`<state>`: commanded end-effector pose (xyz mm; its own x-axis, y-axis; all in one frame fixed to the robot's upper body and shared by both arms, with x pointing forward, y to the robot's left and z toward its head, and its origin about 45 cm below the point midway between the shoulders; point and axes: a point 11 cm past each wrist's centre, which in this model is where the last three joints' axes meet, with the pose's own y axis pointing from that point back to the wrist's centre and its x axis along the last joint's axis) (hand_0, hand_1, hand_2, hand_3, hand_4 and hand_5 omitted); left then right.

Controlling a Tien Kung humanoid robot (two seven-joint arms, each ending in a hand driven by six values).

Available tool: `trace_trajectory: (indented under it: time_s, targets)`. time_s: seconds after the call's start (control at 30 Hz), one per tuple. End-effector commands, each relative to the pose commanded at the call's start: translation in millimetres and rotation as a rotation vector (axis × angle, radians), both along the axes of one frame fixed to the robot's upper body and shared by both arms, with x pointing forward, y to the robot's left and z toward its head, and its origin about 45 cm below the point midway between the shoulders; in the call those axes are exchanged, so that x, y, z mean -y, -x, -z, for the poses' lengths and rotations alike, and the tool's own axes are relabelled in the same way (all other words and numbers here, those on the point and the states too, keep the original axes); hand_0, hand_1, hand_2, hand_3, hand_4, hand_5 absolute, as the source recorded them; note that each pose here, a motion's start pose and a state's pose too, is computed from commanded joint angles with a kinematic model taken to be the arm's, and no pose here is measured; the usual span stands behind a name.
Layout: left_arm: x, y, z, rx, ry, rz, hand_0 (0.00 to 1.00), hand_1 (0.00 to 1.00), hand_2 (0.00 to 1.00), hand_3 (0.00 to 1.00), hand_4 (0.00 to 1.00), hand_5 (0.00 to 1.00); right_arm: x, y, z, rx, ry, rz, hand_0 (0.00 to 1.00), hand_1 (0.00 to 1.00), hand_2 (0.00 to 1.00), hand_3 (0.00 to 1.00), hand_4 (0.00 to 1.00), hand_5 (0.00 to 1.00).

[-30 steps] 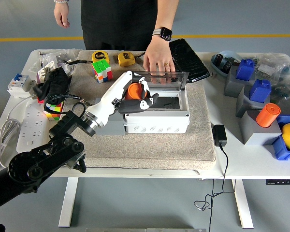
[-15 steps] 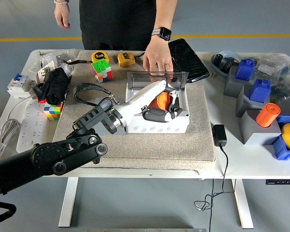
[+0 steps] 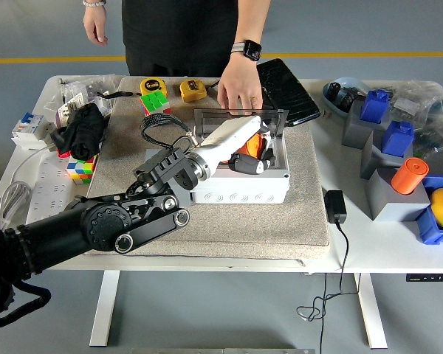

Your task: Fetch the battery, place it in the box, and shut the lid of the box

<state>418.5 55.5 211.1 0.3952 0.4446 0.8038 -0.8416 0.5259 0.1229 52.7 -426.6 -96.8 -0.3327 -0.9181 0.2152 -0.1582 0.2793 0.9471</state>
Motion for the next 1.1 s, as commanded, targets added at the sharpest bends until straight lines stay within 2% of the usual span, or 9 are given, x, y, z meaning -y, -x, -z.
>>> trace_trajectory:
  time_s: [0.13,0.47,0.57,0.6,0.77,0.8,0.97,1.0,1.1]
  targets:
    - [4.6,-4.3,2.5,-0.016,-0.032,-0.031,0.198,0.127,0.144,0.151,0.002,0.002,0.3,0.6,0.0,-0.002,0.001,-0.003,0.625,0.639,0.662,0.587,0.992,0.540]
    - [-13.1,-18.0,9.3,0.018,-0.109,-0.088,0.217,0.172,0.176,0.210,0.002,0.002,-0.3,-1.0,-0.3,0.001,0.001,-0.003,0.624,0.639,0.662,0.587,0.992,0.539]
    - [-16.3,-19.9,11.6,0.009,-0.110,-0.097,0.217,0.172,0.176,0.210,0.002,0.002,0.0,-2.5,-0.7,0.005,0.001,-0.004,0.624,0.639,0.662,0.587,0.992,0.539]
    - [-17.2,-20.3,12.2,0.007,-0.108,-0.099,0.233,0.196,0.211,0.244,0.323,0.002,0.1,-3.1,-0.9,0.006,0.002,-0.005,0.624,0.639,0.662,0.587,0.991,0.539]
    - [-18.3,-21.4,11.9,0.008,-0.103,-0.105,0.233,0.196,0.211,0.244,0.323,0.002,0.0,-4.7,-1.2,0.009,0.002,-0.007,0.624,0.639,0.662,0.587,0.991,0.539]
    - [-18.2,-21.6,11.5,0.006,-0.099,-0.105,0.269,0.248,0.270,0.319,0.500,0.002,-0.1,-4.9,-1.3,0.010,0.002,-0.007,0.624,0.640,0.662,0.587,0.991,0.540]
    - [-17.9,-22.2,10.2,-0.007,-0.077,-0.111,0.269,0.248,0.270,0.319,0.500,0.002,-0.3,-7.1,-1.8,0.015,0.003,-0.009,0.624,0.640,0.662,0.587,0.991,0.540]
    - [-17.9,-22.2,10.3,-0.008,-0.075,-0.112,0.321,0.352,0.377,0.430,0.768,0.035,-0.3,-7.4,-1.8,0.015,0.003,-0.009,0.625,0.639,0.662,0.587,0.992,0.539]
    - [-19.0,-22.3,11.6,-0.012,-0.072,-0.116,0.321,0.352,0.377,0.430,0.768,0.035,-0.2,-8.2,-2.1,0.018,0.003,-0.009,0.625,0.639,0.662,0.587,0.992,0.539]
